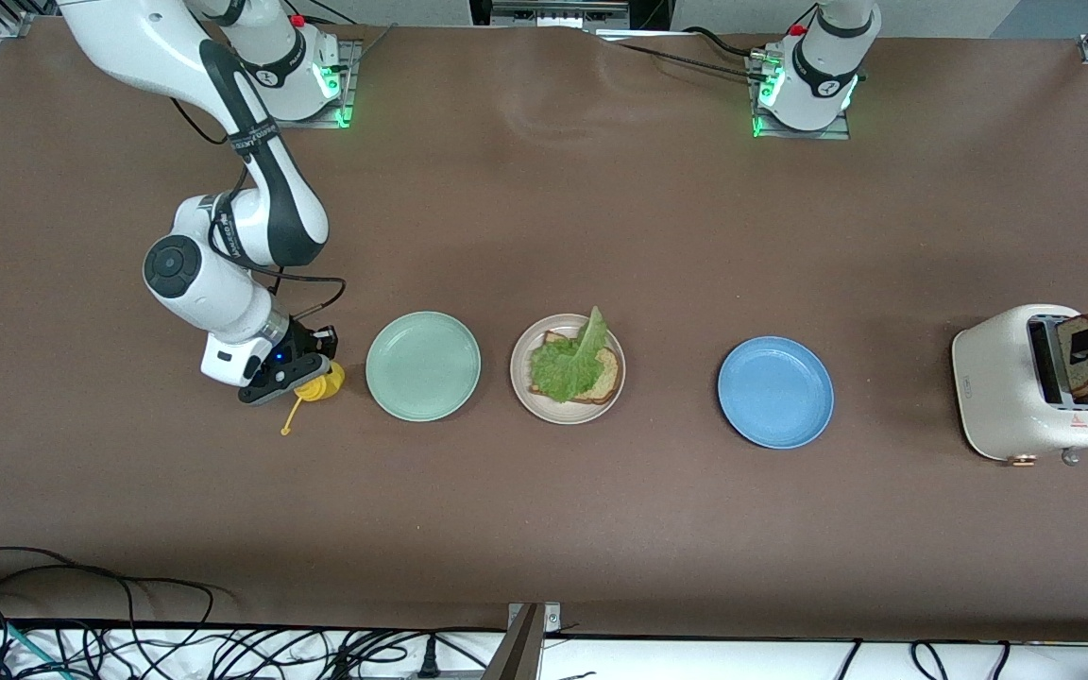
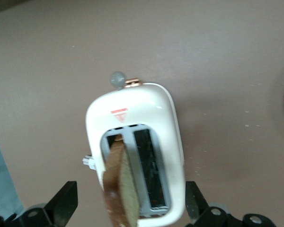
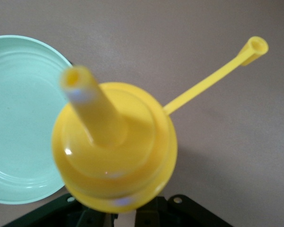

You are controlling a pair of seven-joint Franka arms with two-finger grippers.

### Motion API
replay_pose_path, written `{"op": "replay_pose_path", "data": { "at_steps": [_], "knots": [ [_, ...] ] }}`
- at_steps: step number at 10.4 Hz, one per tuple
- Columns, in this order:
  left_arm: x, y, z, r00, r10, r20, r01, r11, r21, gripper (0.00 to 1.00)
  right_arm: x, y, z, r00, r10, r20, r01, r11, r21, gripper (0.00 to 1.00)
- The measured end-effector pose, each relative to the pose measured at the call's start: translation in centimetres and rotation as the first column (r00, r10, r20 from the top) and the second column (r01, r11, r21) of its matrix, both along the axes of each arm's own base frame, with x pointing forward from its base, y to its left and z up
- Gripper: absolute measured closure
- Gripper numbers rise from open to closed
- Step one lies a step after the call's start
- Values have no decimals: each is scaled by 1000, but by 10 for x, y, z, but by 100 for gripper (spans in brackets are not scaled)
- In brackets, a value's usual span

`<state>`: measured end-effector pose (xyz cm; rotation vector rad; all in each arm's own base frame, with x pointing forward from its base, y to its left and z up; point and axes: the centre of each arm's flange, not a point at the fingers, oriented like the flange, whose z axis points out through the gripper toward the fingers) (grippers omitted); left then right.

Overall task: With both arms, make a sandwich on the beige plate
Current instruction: 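Set the bottle down with the right gripper while the left gripper grasps bread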

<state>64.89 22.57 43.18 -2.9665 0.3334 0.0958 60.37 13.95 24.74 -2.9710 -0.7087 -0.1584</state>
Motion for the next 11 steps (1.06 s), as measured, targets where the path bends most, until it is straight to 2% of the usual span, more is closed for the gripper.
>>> {"op": "replay_pose_path", "data": {
  "at_steps": [4,8,9,11],
  "knots": [
    [-16,51,-36,995,100,-14,-101,992,-78,0,0,-7,-13,1000,-13,0,13,1000,-5,84],
    [-23,49,-62,977,213,-29,-215,970,-117,0,0,-13,-20,1000,-26,5,26,1000,-6,84],
    [-23,48,-64,976,218,-26,-219,968,-120,2,0,-14,-20,1000,-30,5,30,1000,-3,76],
    [-23,46,-67,965,262,-23,-263,957,-121,9,-1,-15,-17,999,-40,-12,40,999,2,46]
  ]
}}
